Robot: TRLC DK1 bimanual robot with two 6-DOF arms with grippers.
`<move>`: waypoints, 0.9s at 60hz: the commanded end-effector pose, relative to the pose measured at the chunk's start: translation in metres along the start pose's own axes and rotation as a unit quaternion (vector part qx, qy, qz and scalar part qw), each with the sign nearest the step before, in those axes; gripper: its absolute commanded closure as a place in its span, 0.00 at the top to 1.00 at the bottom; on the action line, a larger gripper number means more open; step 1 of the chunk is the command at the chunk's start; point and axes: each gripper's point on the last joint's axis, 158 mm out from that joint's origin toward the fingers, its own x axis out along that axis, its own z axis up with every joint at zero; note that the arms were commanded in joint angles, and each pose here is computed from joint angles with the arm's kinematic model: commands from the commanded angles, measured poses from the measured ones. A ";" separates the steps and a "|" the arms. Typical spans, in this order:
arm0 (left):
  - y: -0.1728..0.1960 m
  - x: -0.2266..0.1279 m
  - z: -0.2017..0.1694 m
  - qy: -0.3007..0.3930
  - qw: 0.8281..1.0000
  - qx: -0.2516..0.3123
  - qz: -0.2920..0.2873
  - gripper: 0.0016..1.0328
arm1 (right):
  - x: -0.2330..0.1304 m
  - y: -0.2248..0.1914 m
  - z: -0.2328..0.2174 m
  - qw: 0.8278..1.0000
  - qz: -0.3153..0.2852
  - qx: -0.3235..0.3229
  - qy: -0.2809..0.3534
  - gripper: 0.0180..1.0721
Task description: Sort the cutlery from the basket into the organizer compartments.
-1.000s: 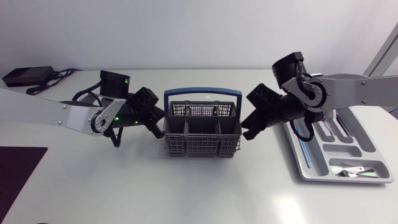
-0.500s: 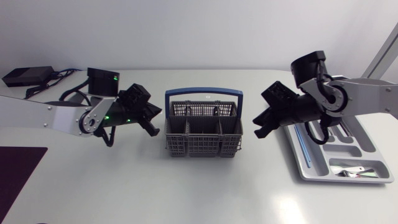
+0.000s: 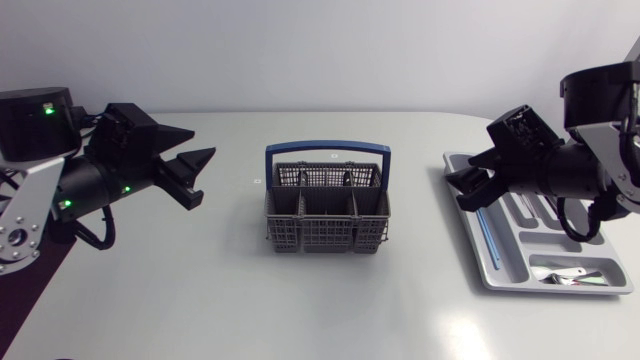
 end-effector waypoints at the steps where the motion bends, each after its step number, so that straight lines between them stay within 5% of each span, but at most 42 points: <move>1: 0.003 -0.016 -0.005 0.000 1.000 -0.012 0.022 0.97 | -0.005 -0.002 -0.010 1.000 -0.012 0.016 0.000 0.96; 26: 0.019 -0.085 0.011 -0.051 0.992 -0.025 0.109 0.97 | -0.038 -0.031 -0.015 0.996 -0.073 0.048 -0.019 0.96; 54: 0.013 -0.119 -0.023 -0.059 0.984 -0.079 0.146 0.97 | -0.084 -0.049 -0.022 0.982 -0.146 0.097 -0.066 0.96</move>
